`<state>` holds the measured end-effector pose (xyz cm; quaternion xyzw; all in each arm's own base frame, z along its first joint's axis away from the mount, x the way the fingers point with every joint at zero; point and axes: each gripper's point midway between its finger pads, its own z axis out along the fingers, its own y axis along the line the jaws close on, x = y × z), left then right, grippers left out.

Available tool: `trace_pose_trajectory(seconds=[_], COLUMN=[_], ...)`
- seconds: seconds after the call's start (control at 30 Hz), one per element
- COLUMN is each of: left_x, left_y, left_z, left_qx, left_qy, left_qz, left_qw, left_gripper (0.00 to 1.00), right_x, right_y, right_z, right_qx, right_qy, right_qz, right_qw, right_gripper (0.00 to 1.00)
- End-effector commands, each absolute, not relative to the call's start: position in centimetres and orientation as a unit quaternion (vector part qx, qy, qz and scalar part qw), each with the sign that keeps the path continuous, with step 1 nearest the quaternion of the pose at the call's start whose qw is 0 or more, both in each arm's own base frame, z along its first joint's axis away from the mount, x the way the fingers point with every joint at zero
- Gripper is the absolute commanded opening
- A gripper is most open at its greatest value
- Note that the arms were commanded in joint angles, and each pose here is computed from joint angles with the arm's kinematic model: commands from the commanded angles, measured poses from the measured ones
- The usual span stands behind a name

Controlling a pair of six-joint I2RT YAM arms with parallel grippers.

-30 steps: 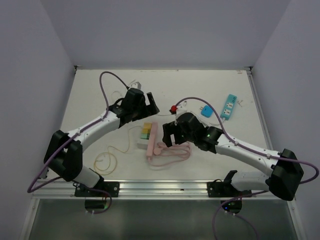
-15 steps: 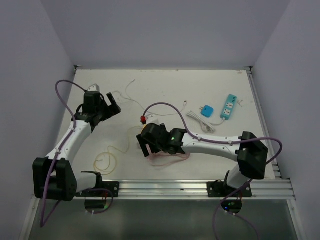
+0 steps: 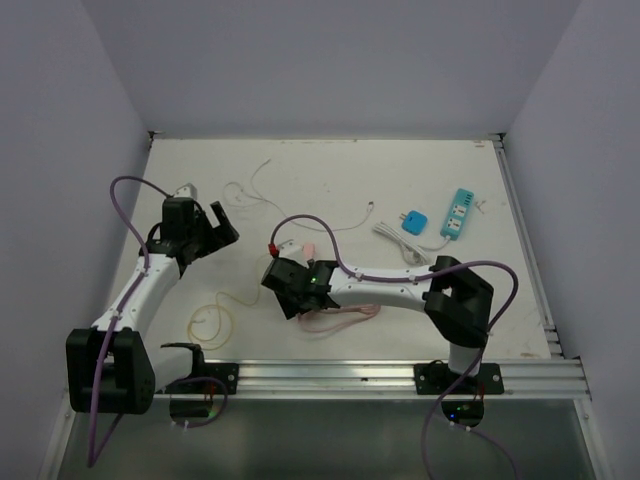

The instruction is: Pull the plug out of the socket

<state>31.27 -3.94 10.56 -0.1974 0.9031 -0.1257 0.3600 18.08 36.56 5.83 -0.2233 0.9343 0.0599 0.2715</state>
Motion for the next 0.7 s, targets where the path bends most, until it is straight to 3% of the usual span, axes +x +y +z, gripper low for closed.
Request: trace_pose_trajectory(seconds=[0.0, 0.2, 0.27, 0.67], left_x=[31.6, 30.3, 29.9, 26.8], left_y=[-4.5, -6.3, -6.8, -13.1], left_z=[11.5, 10.8, 10.7, 11.6], left_qx=[-0.178, -0.179, -0.18, -0.156], left_qy=[0.899, 0.9, 0.898, 0.891], left_qz=[-0.143, -0.192, -0.205, -0.286], left_qw=[0.373, 0.349, 0.345, 0.317], left_gripper=[1.0, 1.0, 0.99, 0.99], right_x=[18.4, 19.9, 20.2, 21.9], right_y=[36.4, 34.3, 33.7, 32.0], right_z=[6.2, 5.1, 4.6, 3.4], right_qx=[-0.209, -0.191, -0.187, -0.177], right_qy=[0.937, 0.941, 0.944, 0.943], right_qz=[0.042, 0.023, 0.029, 0.102], right_qw=[0.277, 0.279, 0.271, 0.262], right_gripper=[0.63, 0.32, 0.29, 0.36])
